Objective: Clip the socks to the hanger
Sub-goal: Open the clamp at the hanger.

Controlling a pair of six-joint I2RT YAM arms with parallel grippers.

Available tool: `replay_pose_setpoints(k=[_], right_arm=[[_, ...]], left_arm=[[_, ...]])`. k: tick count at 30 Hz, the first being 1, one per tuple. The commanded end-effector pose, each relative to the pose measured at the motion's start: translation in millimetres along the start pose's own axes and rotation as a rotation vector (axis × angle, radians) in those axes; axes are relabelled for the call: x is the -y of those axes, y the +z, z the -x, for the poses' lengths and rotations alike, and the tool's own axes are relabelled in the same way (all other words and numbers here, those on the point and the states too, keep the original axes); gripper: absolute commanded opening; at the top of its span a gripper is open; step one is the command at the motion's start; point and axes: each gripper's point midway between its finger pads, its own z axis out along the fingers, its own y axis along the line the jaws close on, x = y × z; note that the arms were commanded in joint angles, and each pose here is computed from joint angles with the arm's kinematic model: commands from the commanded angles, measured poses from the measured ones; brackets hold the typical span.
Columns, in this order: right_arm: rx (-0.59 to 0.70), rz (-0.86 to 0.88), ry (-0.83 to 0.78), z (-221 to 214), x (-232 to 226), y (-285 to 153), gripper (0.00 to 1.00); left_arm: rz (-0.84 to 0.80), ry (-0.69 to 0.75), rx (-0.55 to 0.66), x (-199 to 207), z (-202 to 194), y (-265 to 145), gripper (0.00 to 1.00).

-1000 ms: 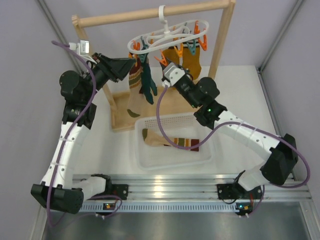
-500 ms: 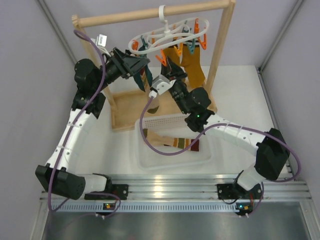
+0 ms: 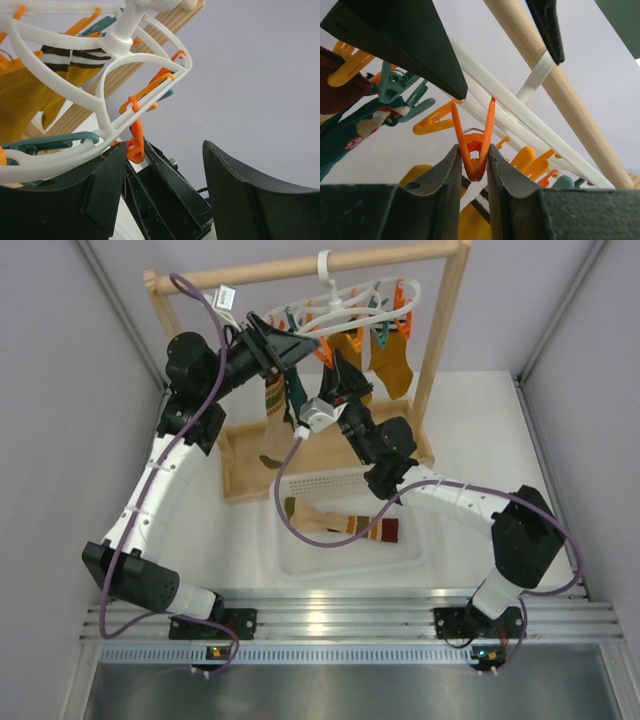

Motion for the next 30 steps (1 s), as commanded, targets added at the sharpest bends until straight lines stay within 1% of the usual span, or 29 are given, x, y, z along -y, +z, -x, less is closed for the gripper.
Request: replay_pose_setpoints(k=[1, 7, 11, 16, 21, 30], right_arm=[[0.069, -0.104, -0.018, 9.4, 29.3, 2.8, 0.0], [0.08, -0.111, -0.037, 6.9, 30.1, 4.6, 0.0], [0.094, -0.11, -0.056, 7.6, 29.0, 3.8, 0.0], [0.142, -0.108, -0.102, 11.1, 24.5, 0.7, 0.0], [0.151, -0.103, -0.114, 10.6, 22.5, 1.5, 0.0], [0.15, -0.112, -0.127, 7.9, 23.7, 4.2, 0.0]], left_arm=[[0.014, 0.019, 0.005, 0.8, 4.5, 3.8, 0.67], [0.053, 0.002, 0.002, -11.4, 3.0, 8.8, 0.65], [0.084, -0.016, -0.007, -20.8, 0.5, 12.5, 0.65], [0.079, -0.015, -0.001, -21.4, -0.6, 15.6, 0.65], [0.064, 0.005, 0.03, -18.5, 7.4, 19.6, 0.64], [0.05, -0.019, 0.046, -20.7, 13.2, 34.0, 0.62]])
